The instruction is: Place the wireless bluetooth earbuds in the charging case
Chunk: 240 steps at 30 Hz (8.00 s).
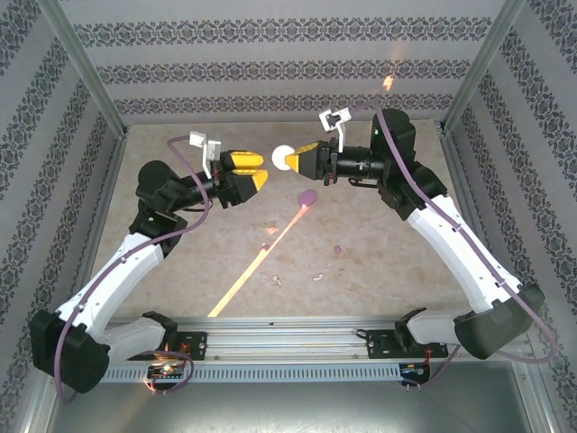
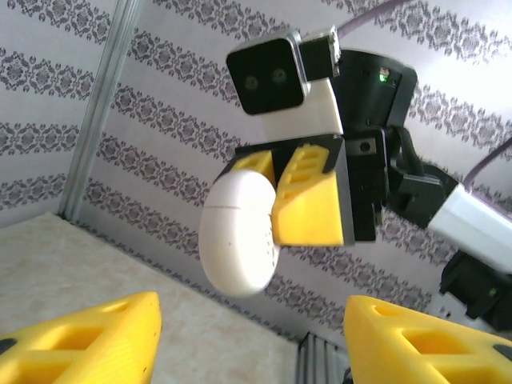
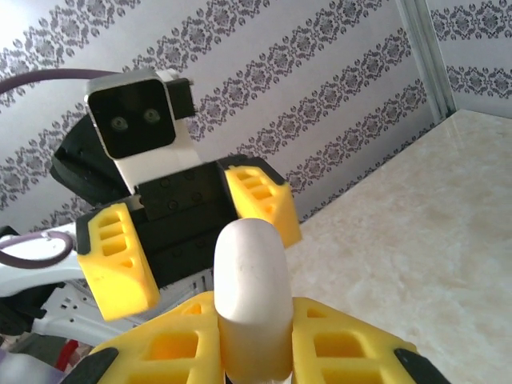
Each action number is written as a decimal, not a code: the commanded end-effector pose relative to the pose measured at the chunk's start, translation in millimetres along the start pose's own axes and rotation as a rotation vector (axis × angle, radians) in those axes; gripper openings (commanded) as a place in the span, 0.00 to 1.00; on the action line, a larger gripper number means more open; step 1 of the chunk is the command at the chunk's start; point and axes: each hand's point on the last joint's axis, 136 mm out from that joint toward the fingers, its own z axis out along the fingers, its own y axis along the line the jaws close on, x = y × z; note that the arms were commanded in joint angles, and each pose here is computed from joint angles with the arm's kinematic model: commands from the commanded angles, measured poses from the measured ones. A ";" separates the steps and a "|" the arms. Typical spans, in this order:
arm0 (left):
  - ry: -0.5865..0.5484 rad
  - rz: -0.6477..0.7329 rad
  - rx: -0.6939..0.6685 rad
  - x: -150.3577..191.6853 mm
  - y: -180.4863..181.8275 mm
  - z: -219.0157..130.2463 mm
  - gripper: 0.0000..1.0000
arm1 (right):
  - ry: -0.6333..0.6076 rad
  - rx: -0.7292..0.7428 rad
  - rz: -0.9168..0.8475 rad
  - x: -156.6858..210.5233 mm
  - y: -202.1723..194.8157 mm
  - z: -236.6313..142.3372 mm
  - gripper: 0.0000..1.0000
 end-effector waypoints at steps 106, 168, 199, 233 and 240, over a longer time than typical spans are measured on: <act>0.326 0.329 -0.487 141.3 19.6 -126.0 0.00 | 1.076 0.782 0.311 367.7 -119.4 80.1 0.35; 0.306 0.310 -0.284 142.8 -27.5 -121.3 0.01 | 1.176 0.762 0.314 388.8 -124.7 78.8 0.35; 0.210 0.287 -0.280 125.7 -25.1 -112.3 0.01 | 0.958 0.804 0.346 334.6 -130.8 60.5 0.18; 0.109 0.282 -0.081 78.4 6.8 -18.7 0.00 | 0.039 0.526 -0.285 51.5 11.4 -0.3 0.11; 0.108 0.272 -0.068 78.4 4.4 -17.5 0.00 | 0.055 0.460 -0.297 45.6 18.3 19.4 0.12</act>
